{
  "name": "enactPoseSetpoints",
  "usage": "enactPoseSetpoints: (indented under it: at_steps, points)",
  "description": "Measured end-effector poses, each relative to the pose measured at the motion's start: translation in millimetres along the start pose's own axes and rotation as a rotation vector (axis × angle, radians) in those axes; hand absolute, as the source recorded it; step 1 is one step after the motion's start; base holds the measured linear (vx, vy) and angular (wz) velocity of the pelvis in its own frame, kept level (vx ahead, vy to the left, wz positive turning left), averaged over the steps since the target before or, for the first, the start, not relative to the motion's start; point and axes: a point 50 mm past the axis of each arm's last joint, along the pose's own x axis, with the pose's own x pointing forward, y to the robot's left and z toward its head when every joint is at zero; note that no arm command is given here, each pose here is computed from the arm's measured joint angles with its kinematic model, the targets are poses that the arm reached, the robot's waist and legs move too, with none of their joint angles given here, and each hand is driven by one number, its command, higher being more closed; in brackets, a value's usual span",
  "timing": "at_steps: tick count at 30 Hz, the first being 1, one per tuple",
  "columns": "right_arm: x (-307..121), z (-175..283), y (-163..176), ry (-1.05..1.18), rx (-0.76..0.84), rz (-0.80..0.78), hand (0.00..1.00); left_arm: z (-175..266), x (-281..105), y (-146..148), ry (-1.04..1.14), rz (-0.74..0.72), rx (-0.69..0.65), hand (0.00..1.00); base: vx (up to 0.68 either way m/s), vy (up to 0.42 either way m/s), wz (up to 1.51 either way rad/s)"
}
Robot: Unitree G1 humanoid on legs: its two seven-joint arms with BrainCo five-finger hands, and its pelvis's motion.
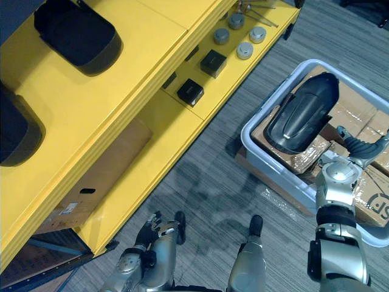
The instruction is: Walk over and take plastic housings, then place them on the shelf
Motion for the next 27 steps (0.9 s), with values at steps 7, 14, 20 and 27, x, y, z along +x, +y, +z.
enactPoseSetpoints:
  at_steps: [7,14,20,27]
  points:
    - [12.4,-6.8,-2.2,0.147,-0.054,-0.001,0.00,4.6,3.0,4.3,-0.056,0.026,-0.071,0.00,-0.03,0.032,0.07]
    - [34.1,15.4,-15.0,0.172,-0.107,-0.021,0.00,8.0,8.3,-10.2,-0.061,0.004,-0.170,0.00,-0.03,0.030,0.09]
    - [51.1,33.4,-39.4,0.150,-0.201,-0.088,1.00,13.3,10.7,-15.2,-0.076,-0.013,-0.195,0.00,-0.04,0.036,0.13]
    - [64.9,42.8,-69.2,0.220,-0.235,-0.100,1.00,16.4,12.4,-16.7,-0.084,-0.022,-0.227,0.00,-0.03,0.011,0.02]
